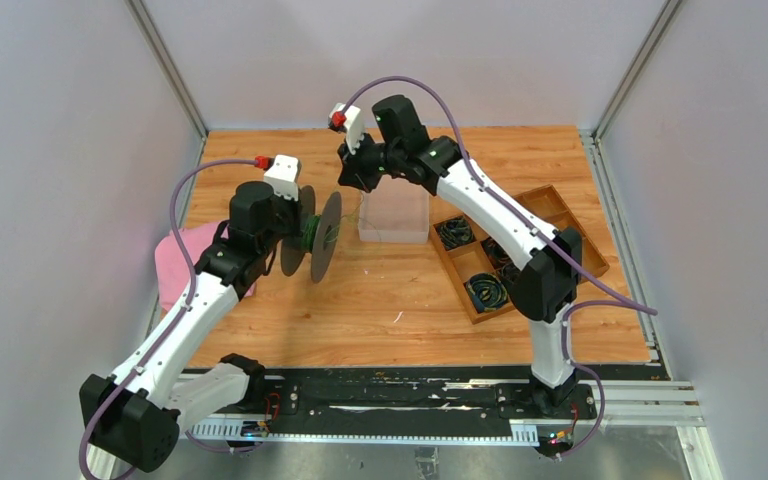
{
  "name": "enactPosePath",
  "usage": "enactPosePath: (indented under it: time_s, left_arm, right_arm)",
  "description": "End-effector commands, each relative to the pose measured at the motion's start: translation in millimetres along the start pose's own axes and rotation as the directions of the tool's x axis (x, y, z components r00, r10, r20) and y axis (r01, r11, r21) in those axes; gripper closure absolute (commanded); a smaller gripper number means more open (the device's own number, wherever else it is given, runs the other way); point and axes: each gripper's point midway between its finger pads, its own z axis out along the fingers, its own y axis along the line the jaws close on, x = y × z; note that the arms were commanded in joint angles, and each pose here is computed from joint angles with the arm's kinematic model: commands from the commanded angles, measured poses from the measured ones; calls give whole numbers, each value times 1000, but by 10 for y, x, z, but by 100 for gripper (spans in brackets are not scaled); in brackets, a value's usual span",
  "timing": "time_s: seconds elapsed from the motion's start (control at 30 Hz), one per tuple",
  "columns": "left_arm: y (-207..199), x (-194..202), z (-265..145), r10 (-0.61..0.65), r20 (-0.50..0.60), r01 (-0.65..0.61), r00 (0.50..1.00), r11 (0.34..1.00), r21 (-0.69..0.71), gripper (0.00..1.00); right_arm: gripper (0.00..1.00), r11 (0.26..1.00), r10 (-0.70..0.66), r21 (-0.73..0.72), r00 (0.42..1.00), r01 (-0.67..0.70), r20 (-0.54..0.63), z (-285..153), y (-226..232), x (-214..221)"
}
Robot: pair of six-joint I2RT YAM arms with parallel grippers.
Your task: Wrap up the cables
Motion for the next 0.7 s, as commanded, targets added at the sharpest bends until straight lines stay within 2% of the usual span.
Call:
enactPosePath:
  time_s: [0.0, 0.53, 0.67]
  left_arm:
    - [-49, -155, -73, -19, 60, 17, 998, 999, 29, 100]
    - [-158, -298, -124, -57, 80, 49, 995, 995, 90, 100]
    - [-168, -330, -134, -64, 86, 56, 994, 994, 96, 100]
  right_arm:
    - [99, 998, -10, 70, 1000, 10, 4, 2, -339, 5]
    - [99, 999, -7, -50, 997, 3, -82, 240, -295, 556]
    - [96, 996, 12, -91, 995, -21, -95, 277, -270, 678]
